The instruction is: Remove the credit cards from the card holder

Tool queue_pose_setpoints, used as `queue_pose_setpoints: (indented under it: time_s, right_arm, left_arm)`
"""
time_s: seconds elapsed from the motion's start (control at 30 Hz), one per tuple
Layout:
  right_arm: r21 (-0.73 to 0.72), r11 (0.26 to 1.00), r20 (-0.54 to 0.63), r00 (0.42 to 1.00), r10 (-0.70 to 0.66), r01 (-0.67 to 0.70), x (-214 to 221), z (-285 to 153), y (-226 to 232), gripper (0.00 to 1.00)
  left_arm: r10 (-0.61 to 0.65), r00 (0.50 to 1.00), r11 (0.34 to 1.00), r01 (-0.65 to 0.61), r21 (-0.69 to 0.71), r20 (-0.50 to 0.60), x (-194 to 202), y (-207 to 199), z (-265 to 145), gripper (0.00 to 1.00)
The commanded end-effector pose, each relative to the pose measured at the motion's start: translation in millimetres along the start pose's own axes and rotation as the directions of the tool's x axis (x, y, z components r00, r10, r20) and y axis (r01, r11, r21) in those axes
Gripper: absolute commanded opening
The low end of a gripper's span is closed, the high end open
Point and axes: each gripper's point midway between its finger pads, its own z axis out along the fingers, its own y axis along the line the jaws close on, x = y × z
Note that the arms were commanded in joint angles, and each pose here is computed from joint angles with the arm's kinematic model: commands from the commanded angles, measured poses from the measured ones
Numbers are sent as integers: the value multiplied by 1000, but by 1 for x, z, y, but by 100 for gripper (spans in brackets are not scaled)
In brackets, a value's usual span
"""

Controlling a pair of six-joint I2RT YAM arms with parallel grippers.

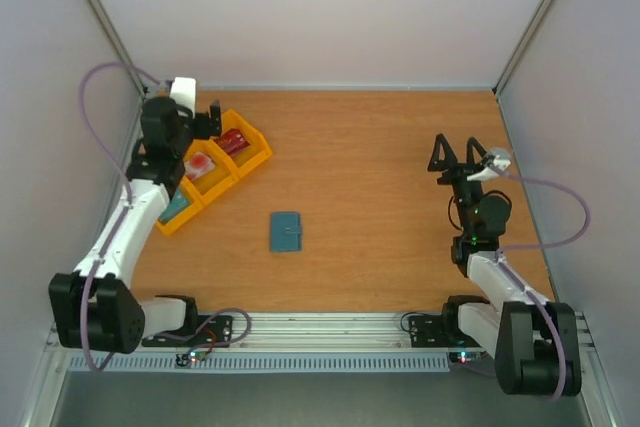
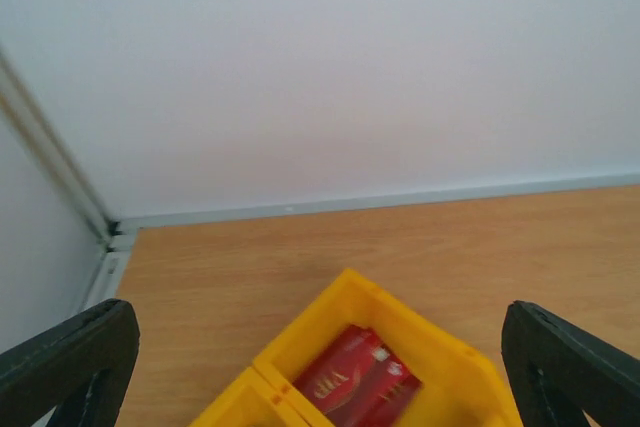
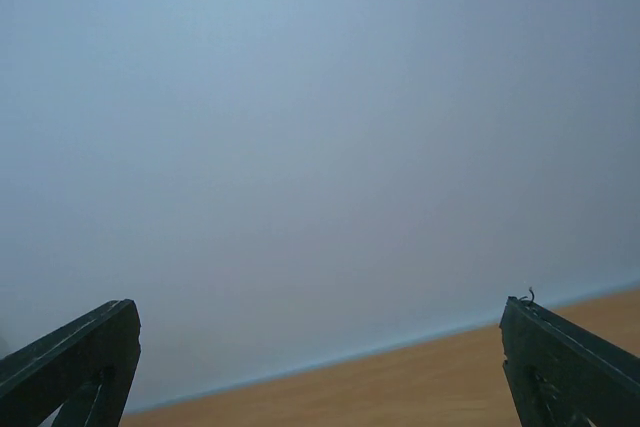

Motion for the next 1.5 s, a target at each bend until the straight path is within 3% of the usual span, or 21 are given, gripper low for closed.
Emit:
queue_pose_setpoints:
  time_s: [0.0,0.1,0.2,0.3,0.37,0.47,0.63,0.77,0.9,1.13,1.33,1.4,1.47]
  right_arm:
    - [-159,955,-287,937,197,-250,3,16,53,99]
    - [0,977,-495,849,185,-213,22,10,50,99]
    - [130,979,-632,748,204,-158,36,-7,41,97]
    - [141,976,-750,625,216,-168,54,-25,62,91]
    - [87,986,-821,550,154,-145,69,-37,88,87]
    - [16,992,-907,415,67,-127,102,-56,139,84]
    - [59,967,-979,174,105,-250,162,-78,214,80]
    - [88,969,-995,22,96,-232,213,-90,246,75]
    - [137,969,-984,-138,110,-206,271,-111,261,65]
    - [261,945,-948,-237,213,-196,327,-120,261,57]
    - [328,919,-915,-314,253,-217,360,-127,267,57]
    - [348,905,-906,-338,256,-246,365,-129,272,54]
    - [360,894,-900,-350,259,-265,367,-131,273,50]
  left_arm:
    - [19,937,952,90,293,-349,12,-48,-62,99]
    - [59,858,867,209,452,-511,35,-94,-102,90]
    - [146,725,840,268,471,-673,79,-123,-118,74]
    - [258,563,827,292,480,-786,129,-146,-129,71]
    - [289,478,821,322,472,-830,155,-155,-130,71]
    - [253,394,822,394,411,-884,184,-165,-126,71]
    - [162,290,779,549,302,-943,219,-182,-123,68]
    - [67,234,763,614,201,-970,239,-177,-109,65]
    - [68,193,713,677,182,-979,257,-187,-114,64]
    - [37,134,715,689,120,-990,287,-184,-108,65]
    - [28,6,627,779,22,-1000,303,-201,-111,60]
    - [32,0,585,811,19,-999,298,-206,-112,57]
    - [33,27,552,833,41,-999,286,-210,-110,56]
